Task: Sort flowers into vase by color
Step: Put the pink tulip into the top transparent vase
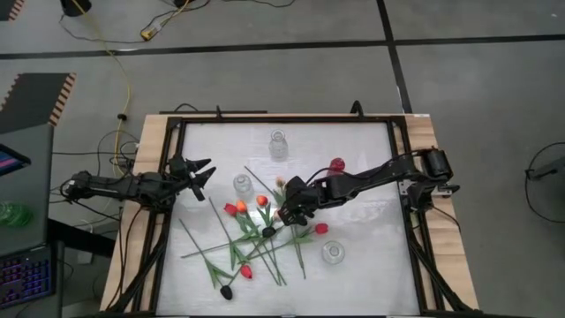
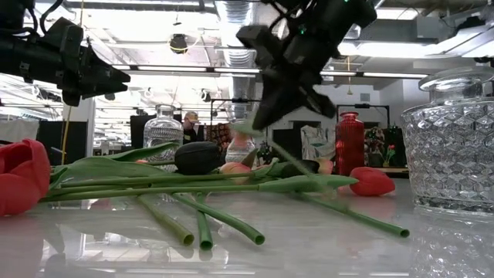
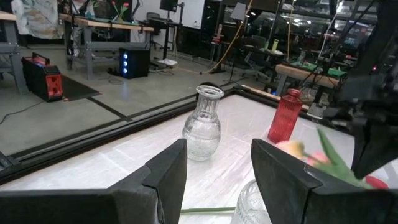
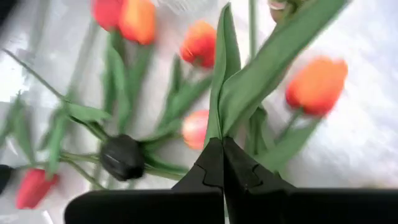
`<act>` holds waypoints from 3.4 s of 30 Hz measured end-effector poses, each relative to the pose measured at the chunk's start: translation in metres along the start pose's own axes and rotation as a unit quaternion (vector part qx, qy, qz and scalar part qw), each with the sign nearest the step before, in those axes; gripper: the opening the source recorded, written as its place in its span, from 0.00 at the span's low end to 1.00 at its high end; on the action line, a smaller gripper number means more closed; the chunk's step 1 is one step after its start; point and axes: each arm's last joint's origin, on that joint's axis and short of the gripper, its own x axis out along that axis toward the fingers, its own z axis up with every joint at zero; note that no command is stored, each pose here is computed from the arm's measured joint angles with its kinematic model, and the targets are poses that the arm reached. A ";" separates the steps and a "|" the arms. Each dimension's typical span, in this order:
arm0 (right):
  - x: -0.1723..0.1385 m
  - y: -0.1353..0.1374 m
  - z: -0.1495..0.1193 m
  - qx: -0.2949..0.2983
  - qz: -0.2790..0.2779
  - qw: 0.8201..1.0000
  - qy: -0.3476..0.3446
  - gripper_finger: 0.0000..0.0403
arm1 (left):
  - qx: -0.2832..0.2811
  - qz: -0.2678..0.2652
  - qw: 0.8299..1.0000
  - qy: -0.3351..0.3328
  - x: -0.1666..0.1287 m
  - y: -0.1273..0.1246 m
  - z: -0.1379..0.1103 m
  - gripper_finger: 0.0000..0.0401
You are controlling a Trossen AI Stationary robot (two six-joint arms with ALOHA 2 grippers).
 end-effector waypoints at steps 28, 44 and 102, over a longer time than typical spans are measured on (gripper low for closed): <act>-0.119 -0.001 0.073 -0.095 0.030 0.946 -0.308 0.05 | 0.000 -0.001 1.000 0.000 0.000 0.000 0.000 0.42; -0.137 -0.029 0.136 -0.173 -0.026 0.861 -0.477 0.05 | 0.000 0.000 1.000 0.000 0.000 0.000 0.000 0.42; -0.073 -0.075 0.164 -0.216 -0.133 0.853 -0.456 0.09 | 0.000 0.000 1.000 0.000 0.000 0.000 0.000 0.42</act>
